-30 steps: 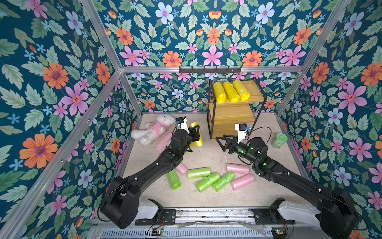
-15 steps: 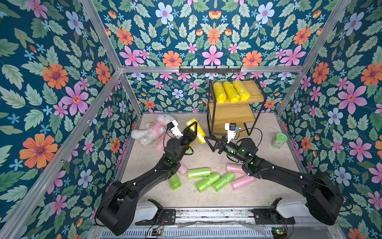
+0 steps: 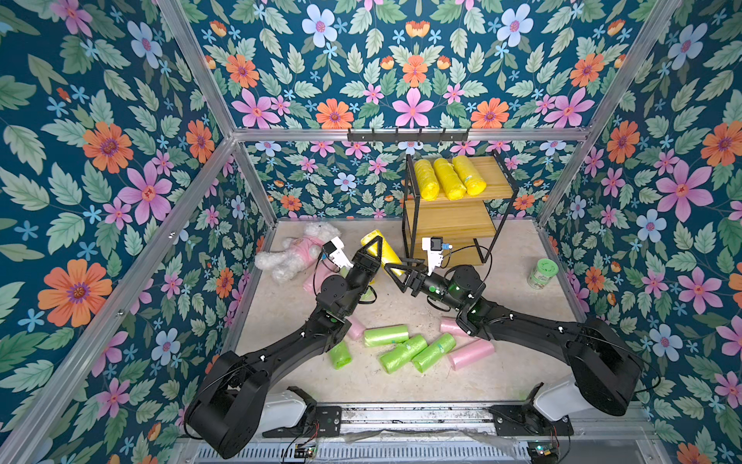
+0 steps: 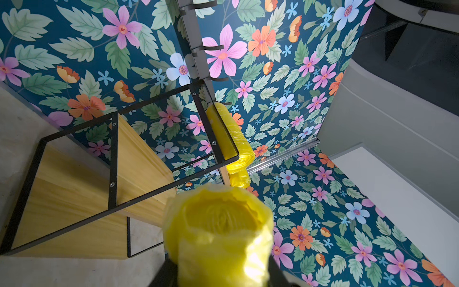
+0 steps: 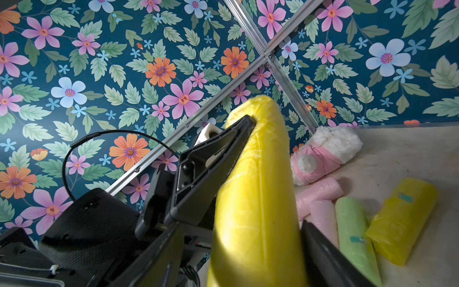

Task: Sort the rolls of trash bags by color and place them on the shelf
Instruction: Place the roll of trash bags on the shelf.

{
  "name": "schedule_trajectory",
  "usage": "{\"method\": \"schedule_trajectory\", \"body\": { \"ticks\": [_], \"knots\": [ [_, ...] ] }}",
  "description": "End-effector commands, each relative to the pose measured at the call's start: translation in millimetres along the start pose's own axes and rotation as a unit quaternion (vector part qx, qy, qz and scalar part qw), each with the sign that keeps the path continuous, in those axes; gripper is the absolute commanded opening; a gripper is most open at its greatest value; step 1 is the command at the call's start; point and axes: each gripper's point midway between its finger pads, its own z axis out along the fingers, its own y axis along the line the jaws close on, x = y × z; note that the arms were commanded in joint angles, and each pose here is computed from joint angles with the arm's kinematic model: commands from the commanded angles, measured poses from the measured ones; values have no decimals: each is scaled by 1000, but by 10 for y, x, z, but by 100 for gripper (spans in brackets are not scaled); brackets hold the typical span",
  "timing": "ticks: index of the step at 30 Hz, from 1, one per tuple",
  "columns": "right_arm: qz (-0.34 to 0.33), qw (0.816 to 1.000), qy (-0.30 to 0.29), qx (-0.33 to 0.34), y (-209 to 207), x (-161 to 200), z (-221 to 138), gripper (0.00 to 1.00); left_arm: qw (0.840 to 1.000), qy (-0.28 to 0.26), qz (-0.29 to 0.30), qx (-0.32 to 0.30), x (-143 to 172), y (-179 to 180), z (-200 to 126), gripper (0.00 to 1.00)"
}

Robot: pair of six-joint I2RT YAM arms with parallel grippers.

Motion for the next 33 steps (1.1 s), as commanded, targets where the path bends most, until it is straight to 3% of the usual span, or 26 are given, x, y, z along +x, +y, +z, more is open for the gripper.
{"method": "schedule_trajectory", "body": {
  "ticks": [1,8,12,18,26,33],
  "knots": [
    [4,1000,-16,-24,105,-81,19,67,999,-12,-11,42,-65,-208,-3,32],
    [4,1000,-17,-20,128,-122,19,46,999,-11,-12,42,-54,-191,-11,32],
    [-7,1000,-20,-14,162,-186,-15,38,999,-12,-11,39,-57,-171,-20,38],
    [-20,1000,-17,9,121,-304,-94,36,1000,1,13,22,-17,-134,-24,66],
    [-62,995,-15,77,-36,-712,-350,36,995,25,96,3,12,-195,-80,81],
    [-109,982,-49,147,-157,-1521,-744,35,974,92,208,7,184,-359,21,83]
  ]
}}
